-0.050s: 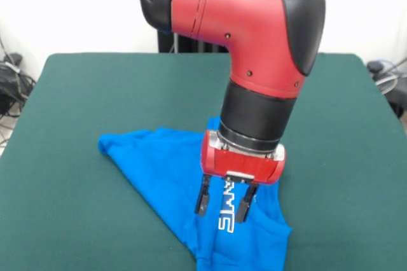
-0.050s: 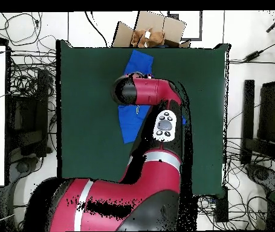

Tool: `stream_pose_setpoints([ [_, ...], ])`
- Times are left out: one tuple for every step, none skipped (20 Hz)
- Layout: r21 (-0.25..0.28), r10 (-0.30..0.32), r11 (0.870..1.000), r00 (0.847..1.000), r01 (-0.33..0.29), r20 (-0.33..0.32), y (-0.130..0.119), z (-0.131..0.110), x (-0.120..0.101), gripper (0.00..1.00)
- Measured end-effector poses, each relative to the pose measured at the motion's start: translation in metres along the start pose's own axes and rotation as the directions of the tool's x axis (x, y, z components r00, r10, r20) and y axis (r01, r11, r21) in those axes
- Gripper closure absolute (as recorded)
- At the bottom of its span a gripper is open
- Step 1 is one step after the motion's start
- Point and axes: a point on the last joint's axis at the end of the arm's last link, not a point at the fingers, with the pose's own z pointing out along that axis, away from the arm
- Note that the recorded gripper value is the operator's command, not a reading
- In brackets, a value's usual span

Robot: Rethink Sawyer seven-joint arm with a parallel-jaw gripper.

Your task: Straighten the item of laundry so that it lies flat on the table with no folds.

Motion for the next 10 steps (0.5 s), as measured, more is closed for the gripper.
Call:
stream_pose_setpoints([
  [0.000,-0.001,1.000,1.000,0.001,0.000,0.001,0.002,0.002,0.00],
  [-0.002,-0.003,1.000,1.000,0.003,-0.002,0.003,0.009,0.007,0.00],
  [-0.002,-0.005,1.000,1.000,0.004,-0.003,0.004,0.013,0.010,0.00],
  [-0.003,-0.005,1.000,1.000,0.005,-0.003,0.005,0.015,0.011,0.00],
  [-0.003,-0.006,1.000,1.000,0.006,-0.003,0.005,0.017,0.013,0.00],
  [-0.004,-0.007,1.000,1.000,0.007,-0.002,0.007,0.021,0.016,0.00],
  [-0.004,-0.008,1.000,1.000,0.008,-0.001,0.008,0.023,0.017,0.00],
  [-0.005,-0.010,1.000,1.000,0.010,0.000,0.009,0.028,0.021,0.00],
  [-0.005,-0.011,1.000,1.000,0.011,0.000,0.010,0.030,0.023,0.00],
  [-0.006,-0.012,1.000,1.000,0.012,0.000,0.011,0.033,0.026,0.00],
])
